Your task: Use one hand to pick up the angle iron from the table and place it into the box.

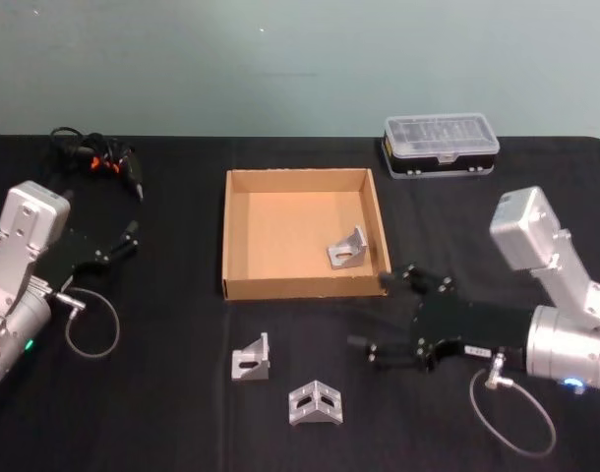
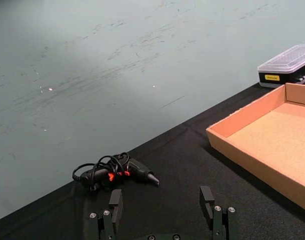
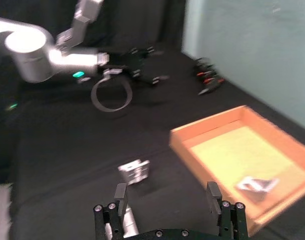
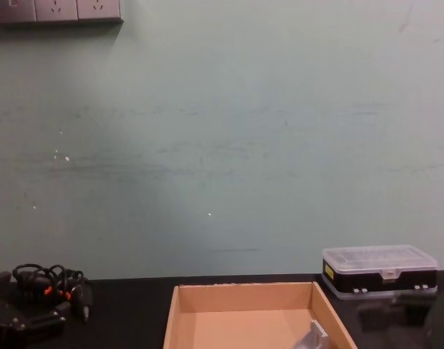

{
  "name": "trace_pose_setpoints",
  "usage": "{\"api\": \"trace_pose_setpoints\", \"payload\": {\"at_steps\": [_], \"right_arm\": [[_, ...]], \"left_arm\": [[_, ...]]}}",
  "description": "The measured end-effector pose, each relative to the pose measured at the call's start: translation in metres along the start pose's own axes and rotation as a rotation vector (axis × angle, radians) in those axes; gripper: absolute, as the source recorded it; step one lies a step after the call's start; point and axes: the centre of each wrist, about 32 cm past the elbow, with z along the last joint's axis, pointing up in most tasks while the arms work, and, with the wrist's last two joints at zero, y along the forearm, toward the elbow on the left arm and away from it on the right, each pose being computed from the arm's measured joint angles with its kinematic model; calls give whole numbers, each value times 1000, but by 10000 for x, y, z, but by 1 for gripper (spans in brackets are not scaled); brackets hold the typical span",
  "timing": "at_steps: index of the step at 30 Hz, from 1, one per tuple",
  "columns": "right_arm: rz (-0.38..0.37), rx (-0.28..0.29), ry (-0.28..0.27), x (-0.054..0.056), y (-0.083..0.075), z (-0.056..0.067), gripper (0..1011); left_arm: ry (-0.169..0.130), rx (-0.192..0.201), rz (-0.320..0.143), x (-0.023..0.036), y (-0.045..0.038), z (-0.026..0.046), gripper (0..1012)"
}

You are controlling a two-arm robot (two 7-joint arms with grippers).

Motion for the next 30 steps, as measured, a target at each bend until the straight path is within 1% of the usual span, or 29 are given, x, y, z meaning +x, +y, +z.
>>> {"api": "trace_pose_setpoints", "payload": {"at_steps": [1,2,4,5,6,8,12,18,22,30], "right_arm": [[14,-5,-1,8,11,-6,1004],[47,-17,-5,30,37,-15,1004],[72,-26,-6,44,59,-26,1004],[98,-37,-8,63,82,-35,1004],[98,-37,-8,63,82,-35,1004],[138,-55,-10,88,128,-54,1004],[178,-79,-13,119,187,-82,1004],[231,-116,-16,169,260,-115,1004],[251,-138,-19,203,300,-124,1004],[291,-182,-26,220,416,-162,1004]], "left_arm": [[0,0,0,0,0,0,1011],[0,0,0,0,0,0,1011],[0,0,0,0,0,0,1011],[0,0,0,0,0,0,1011],[0,0,0,0,0,0,1011],[0,0,0,0,0,0,1011],[0,0,0,0,0,0,1011],[0,0,0,0,0,0,1011],[0,0,0,0,0,0,1011],[0,0,0,0,0,0,1011]]}}
